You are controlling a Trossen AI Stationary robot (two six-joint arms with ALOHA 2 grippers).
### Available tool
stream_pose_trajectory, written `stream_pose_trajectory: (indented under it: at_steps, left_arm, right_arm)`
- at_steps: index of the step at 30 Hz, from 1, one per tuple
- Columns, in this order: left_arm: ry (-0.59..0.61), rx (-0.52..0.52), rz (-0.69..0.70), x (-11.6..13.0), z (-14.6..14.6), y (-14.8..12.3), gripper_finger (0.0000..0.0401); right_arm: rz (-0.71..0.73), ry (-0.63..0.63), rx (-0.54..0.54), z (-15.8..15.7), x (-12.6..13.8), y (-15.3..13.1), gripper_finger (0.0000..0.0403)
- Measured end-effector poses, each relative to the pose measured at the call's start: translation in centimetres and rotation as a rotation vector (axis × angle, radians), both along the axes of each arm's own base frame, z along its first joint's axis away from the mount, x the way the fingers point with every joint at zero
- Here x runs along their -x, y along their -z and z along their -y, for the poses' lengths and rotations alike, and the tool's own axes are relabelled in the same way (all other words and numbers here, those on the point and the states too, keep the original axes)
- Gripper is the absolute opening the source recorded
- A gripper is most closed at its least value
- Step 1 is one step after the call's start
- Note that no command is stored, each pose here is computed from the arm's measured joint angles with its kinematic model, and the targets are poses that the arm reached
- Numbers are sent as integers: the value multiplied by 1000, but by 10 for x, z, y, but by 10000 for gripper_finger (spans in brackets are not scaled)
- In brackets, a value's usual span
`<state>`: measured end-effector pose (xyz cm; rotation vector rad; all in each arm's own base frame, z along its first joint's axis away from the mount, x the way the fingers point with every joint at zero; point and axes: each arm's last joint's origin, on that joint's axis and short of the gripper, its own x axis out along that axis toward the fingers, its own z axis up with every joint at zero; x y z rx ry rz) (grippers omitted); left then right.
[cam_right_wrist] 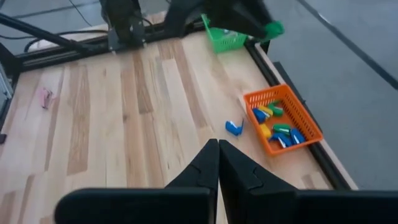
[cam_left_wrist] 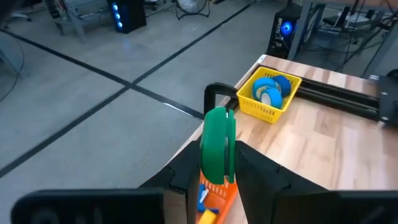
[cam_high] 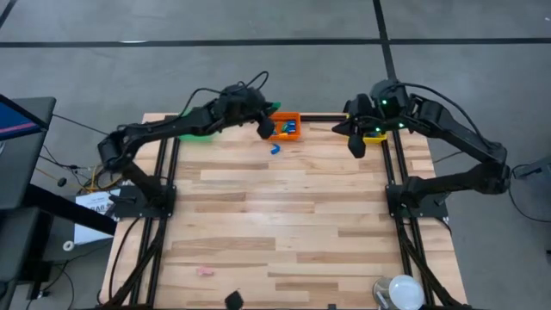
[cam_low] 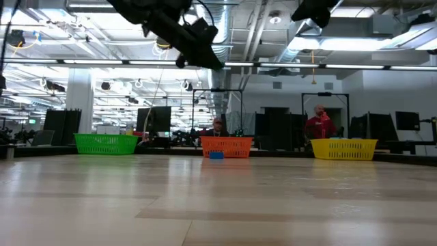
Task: Pick and place Stapler, Stapler remover, tape
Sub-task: Put the green stapler into the orange bin
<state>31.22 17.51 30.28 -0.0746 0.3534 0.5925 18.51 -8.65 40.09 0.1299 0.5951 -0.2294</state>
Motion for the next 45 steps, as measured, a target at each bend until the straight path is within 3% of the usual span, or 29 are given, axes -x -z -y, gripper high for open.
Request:
stream_pose_trajectory:
  at_steps: [10, 20, 32, 37, 45]
  left_arm:
    - [15, 67, -59, -31, -43, 39, 81]
    - [5, 143, -137, -34, -66, 81, 81]
    - [10, 146, -138, -36, -67, 85, 87]
    - [-1, 114, -155, -36, -67, 85, 117]
    - [5, 101, -164, -36, -66, 85, 209]
  right_arm:
    - [-14, 0, -7, 2, -4, 3, 0]
    - [-23, -3, -2, 2, -4, 4, 0]
    - [-29, 14, 10, 3, -4, 4, 0]
    - [-29, 14, 10, 3, -4, 4, 0]
    - [-29, 14, 10, 3, -4, 4, 0]
